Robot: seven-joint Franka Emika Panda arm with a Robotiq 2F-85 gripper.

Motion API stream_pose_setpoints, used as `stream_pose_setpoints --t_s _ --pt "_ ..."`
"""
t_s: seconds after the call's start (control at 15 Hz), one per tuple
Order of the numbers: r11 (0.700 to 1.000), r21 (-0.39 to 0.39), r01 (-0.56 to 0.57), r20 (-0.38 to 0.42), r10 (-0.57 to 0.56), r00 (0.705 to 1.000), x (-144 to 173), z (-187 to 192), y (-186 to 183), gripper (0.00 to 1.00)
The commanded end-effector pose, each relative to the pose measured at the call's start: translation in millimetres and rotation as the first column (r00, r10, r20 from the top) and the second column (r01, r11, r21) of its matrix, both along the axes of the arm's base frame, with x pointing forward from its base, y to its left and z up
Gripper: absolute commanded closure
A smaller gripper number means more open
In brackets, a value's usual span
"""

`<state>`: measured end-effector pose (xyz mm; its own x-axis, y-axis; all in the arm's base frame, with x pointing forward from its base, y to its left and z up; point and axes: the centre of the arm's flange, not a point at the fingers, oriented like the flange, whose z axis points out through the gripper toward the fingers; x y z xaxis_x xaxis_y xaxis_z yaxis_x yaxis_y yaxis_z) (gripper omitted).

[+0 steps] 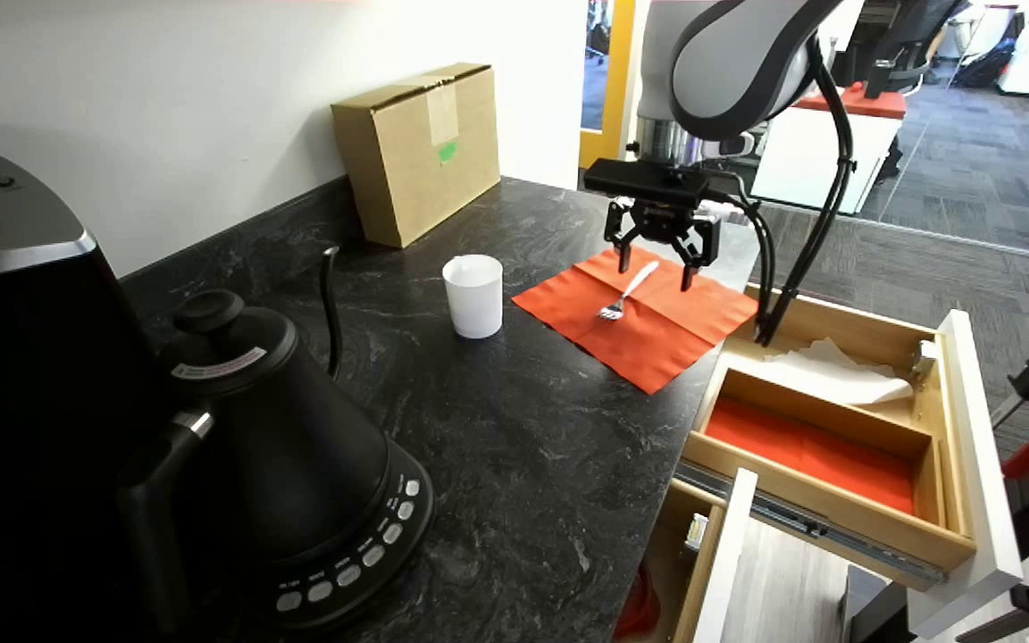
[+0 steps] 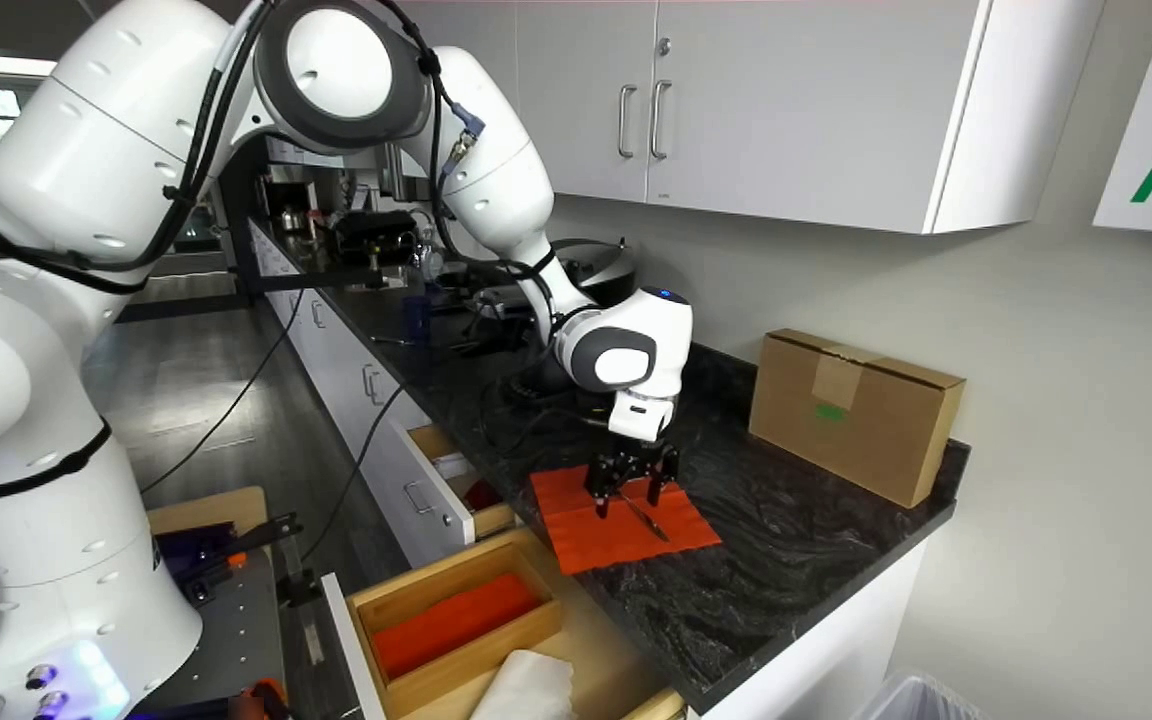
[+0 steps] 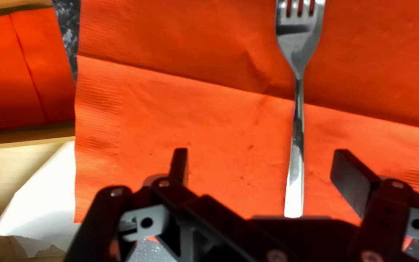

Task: Put the fork in the open drawer on the right

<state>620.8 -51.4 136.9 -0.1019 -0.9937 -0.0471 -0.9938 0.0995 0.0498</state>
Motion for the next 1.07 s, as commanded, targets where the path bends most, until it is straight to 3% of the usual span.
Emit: stream_pose_setpoints --t_s 0.0,0.07,0.6,1.0 --pt "1.000 0.002 -0.009 0.034 0.009 0.999 -14 -3 -2 0.00" --pt "1.000 0.000 -0.009 0.039 0.009 0.999 16 -7 -2 0.00" --pt "1.000 -0.012 0.004 0.097 -0.003 0.995 72 -8 -6 0.00" --pt "0.998 0.034 0.046 -0.050 -0.044 0.998 55 -5 0 0.00"
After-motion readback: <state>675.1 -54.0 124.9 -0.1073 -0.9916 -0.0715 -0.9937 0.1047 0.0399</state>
